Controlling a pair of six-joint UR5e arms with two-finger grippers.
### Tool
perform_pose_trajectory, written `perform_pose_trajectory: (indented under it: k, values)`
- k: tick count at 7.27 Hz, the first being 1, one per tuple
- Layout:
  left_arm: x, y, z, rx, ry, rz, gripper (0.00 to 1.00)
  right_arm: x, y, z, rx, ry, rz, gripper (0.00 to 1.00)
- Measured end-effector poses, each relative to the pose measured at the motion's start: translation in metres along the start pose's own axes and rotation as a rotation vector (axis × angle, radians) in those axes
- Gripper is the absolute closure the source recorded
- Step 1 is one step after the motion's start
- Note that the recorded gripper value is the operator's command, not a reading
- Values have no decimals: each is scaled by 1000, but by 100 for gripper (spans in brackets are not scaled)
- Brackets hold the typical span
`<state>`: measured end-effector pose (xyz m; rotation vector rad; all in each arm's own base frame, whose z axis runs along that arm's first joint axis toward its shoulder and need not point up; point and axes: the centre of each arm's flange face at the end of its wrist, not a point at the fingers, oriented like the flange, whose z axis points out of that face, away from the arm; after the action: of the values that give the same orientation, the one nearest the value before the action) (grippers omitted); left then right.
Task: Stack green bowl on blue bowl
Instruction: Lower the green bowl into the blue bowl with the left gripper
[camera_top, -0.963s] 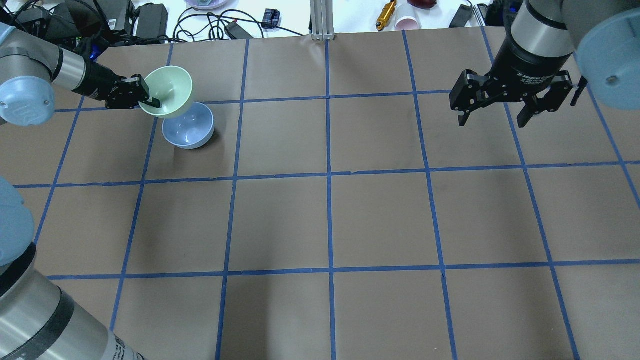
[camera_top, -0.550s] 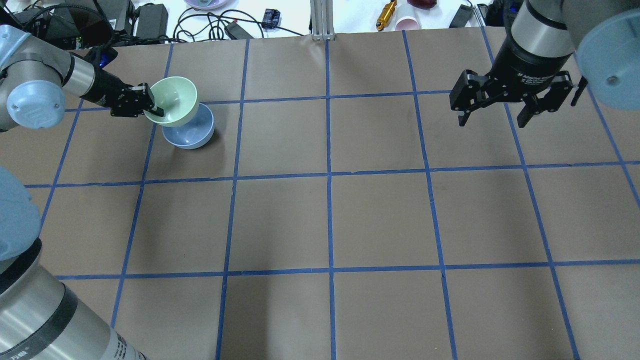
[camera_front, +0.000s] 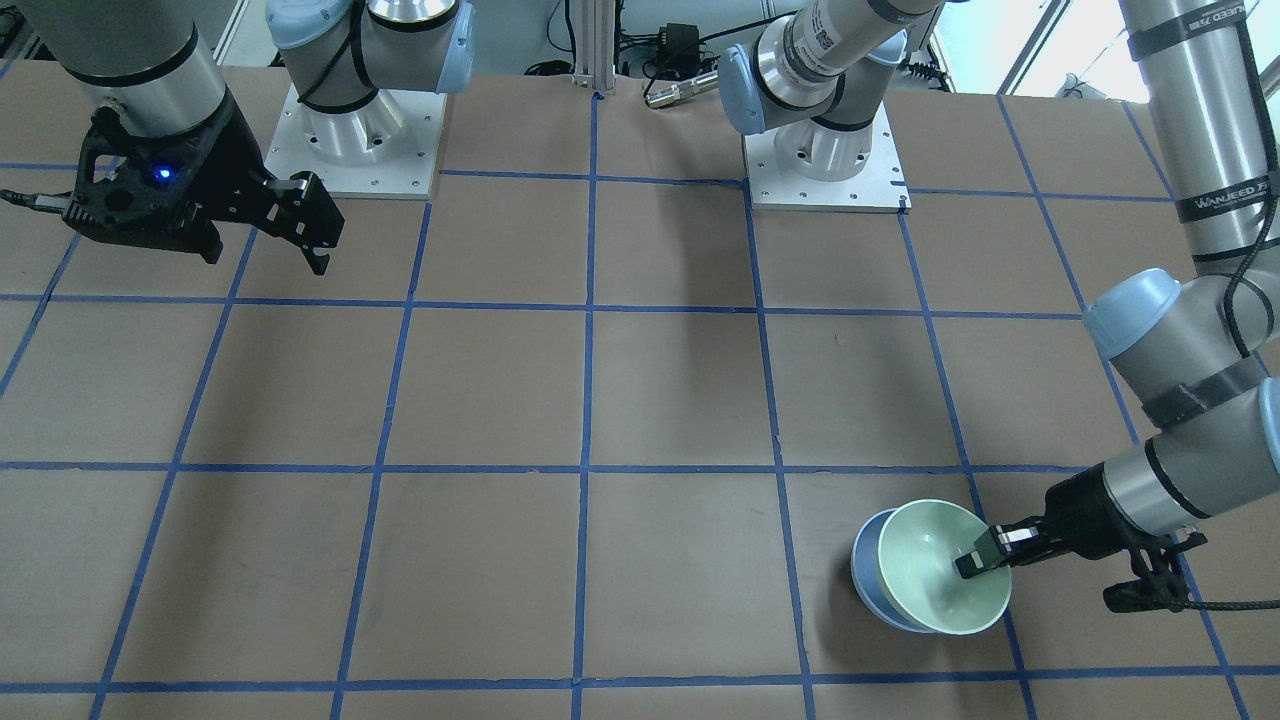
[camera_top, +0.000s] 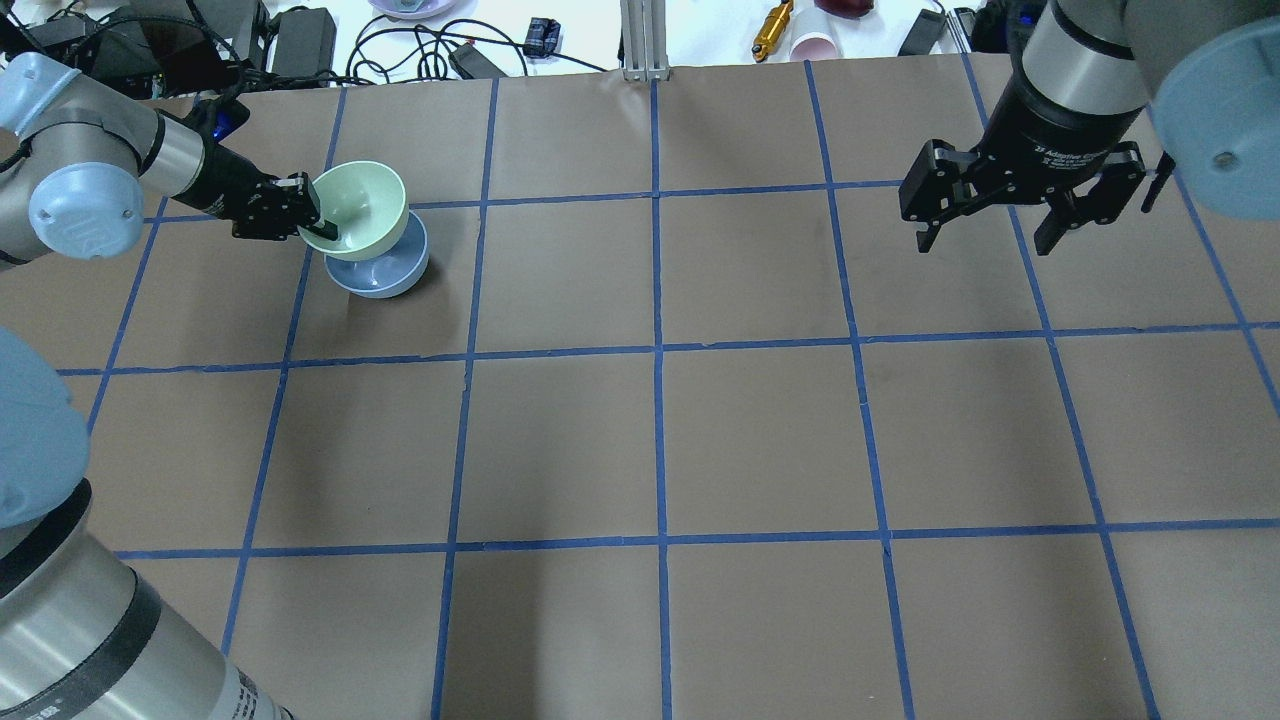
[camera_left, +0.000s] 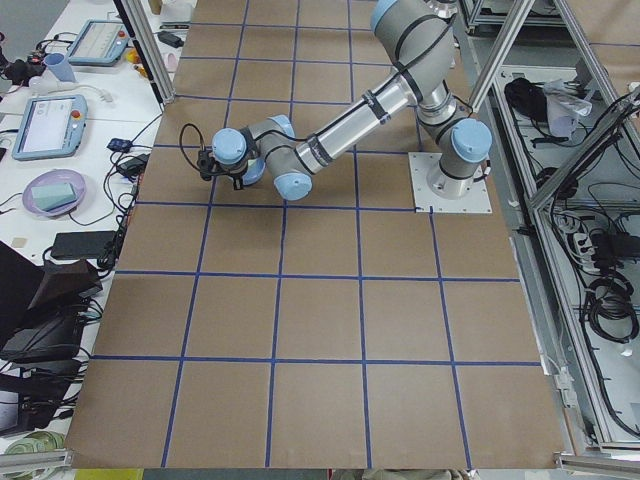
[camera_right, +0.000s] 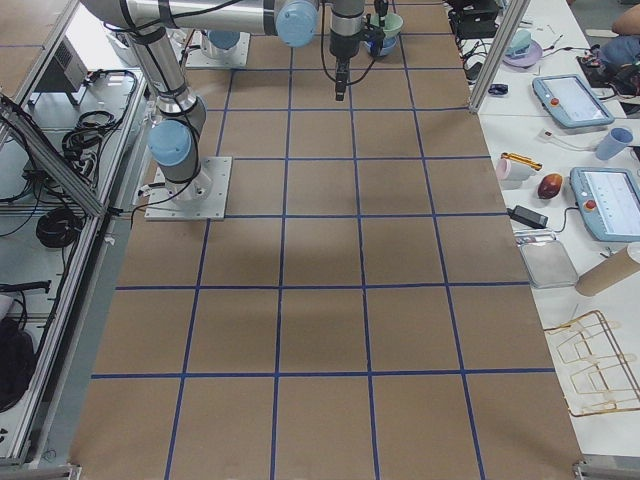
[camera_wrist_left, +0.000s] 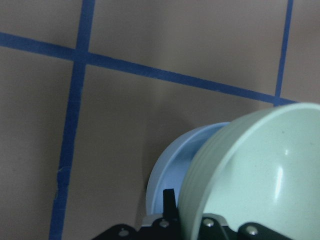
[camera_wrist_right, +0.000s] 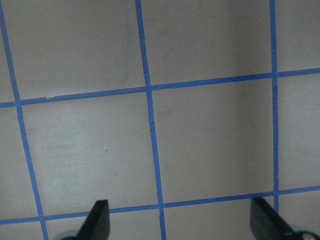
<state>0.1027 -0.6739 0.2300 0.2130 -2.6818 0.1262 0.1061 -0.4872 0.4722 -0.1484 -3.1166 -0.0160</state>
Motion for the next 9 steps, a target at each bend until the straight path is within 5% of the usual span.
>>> perform_pose_trajectory:
  k: [8,9]
  values:
    - [3,2,0,-11,-44,29,95,0,0,0,0,0,0,0]
    - [3,2,0,-11,-46,30,25,0,0,0,0,0,0,0]
